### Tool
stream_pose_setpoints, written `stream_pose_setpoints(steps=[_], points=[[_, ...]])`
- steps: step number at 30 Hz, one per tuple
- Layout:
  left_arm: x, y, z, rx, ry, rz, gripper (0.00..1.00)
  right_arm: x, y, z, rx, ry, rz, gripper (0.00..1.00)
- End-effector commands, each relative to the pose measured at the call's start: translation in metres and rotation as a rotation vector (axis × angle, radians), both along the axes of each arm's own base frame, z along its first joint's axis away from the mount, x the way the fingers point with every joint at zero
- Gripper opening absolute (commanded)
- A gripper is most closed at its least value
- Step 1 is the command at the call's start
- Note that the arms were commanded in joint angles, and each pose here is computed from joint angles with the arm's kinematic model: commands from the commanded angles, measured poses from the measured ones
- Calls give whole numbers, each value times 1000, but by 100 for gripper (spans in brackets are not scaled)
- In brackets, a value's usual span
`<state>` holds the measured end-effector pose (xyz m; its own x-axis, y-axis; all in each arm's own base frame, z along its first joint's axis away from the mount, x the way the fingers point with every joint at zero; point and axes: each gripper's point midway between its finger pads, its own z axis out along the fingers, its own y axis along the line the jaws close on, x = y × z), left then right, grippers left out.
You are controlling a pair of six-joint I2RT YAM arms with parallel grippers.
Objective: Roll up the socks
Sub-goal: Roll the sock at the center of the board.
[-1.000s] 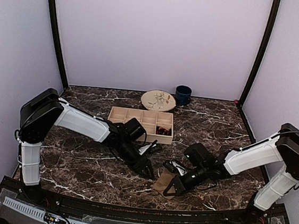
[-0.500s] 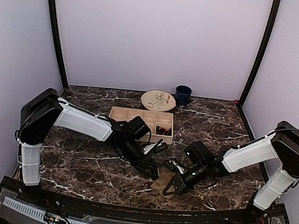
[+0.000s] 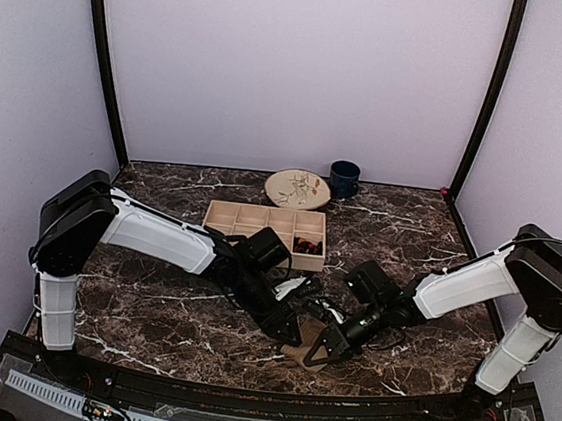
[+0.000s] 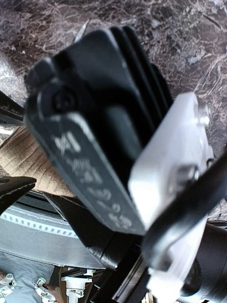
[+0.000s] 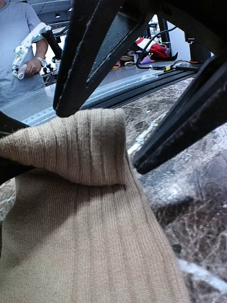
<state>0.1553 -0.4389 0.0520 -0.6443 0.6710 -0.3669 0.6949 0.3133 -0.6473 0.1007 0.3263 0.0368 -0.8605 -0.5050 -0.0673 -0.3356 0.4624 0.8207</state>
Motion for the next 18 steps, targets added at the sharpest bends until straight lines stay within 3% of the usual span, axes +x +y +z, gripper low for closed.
stream_pose_setpoints(steps=[1,18], points=[[-7,-1,14,-23,-38,-30,39,-6,-7,-3,0,40,1,5],[-13,4,24,-42,-105,-79,35,-4,-1,-9,19,92,-6,5]])
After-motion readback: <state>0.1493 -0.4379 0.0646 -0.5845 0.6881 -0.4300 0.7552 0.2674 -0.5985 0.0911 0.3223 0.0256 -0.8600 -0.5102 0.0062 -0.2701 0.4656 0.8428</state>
